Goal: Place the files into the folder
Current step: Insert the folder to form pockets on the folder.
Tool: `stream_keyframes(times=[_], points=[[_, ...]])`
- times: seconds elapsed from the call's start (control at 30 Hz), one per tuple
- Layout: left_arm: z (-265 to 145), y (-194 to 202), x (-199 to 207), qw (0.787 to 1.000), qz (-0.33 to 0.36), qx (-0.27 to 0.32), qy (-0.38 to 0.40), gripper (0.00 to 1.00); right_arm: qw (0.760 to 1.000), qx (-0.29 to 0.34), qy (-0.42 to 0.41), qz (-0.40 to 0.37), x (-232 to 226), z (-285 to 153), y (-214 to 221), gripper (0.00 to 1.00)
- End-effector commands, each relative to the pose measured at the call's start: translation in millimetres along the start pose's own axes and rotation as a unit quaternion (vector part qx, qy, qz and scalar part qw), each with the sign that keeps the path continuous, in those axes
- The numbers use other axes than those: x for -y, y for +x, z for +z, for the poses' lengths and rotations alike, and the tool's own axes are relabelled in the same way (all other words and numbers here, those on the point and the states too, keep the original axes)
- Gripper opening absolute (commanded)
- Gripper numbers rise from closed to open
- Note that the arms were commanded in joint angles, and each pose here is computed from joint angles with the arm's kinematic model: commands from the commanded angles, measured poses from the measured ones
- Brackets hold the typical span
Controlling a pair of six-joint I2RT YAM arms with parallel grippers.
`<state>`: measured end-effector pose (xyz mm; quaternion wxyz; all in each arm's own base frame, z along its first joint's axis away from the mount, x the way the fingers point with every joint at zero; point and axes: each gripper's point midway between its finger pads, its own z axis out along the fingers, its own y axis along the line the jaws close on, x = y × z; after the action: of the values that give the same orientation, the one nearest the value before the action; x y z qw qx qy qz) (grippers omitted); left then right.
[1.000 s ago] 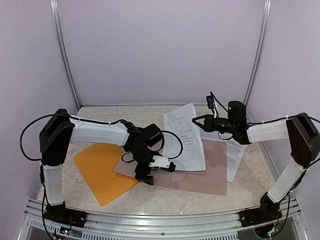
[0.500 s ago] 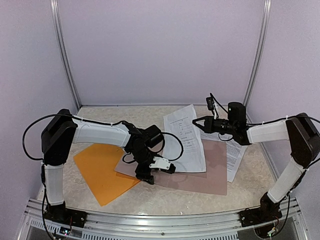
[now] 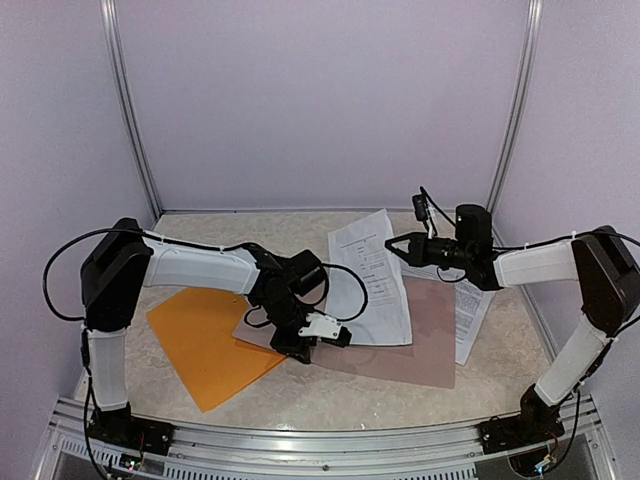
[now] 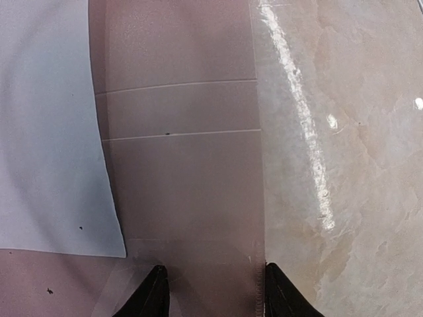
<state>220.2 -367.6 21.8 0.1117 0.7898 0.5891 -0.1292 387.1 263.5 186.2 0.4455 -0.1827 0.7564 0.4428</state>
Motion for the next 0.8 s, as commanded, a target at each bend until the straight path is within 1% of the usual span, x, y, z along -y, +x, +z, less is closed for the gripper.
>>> stream_keyframes(times=[0.0,0.1,0.2,0.27,0.37,0.47,0.6,0.77], points=[[-5,0,0,1.000,-0.009,0.005,-0.020,0.45,1.000,-0.015,0.011,0.001,4,-1,10,0.00],[-9,-3,-1,0.999,-0.012,0.014,-0.039,0.46,1.000,-0.025,0.014,-0.009,1,0,14,0.00],[-12,-6,3,0.999,-0.010,0.015,-0.050,0.50,0.999,-0.024,0.017,-0.018,-1,-1,12,0.00],[-15,-6,5,0.999,-0.016,0.013,-0.048,0.55,0.999,-0.018,0.036,-0.036,2,-4,4,0.00],[-21,-7,4,0.998,-0.026,0.017,-0.050,0.66,0.996,-0.013,0.052,-0.065,1,-6,-10,0.00],[-28,-9,-3,0.997,-0.035,0.029,-0.058,0.71,0.994,-0.014,0.054,-0.092,-2,-6,-21,0.00],[-34,-7,-14,0.996,-0.054,0.036,-0.061,0.75,0.992,-0.010,0.052,-0.116,-7,-9,-28,0.00],[-30,-5,-24,0.995,-0.071,0.030,-0.069,0.75,0.995,-0.007,0.019,-0.098,-17,-6,-24,0.00]])
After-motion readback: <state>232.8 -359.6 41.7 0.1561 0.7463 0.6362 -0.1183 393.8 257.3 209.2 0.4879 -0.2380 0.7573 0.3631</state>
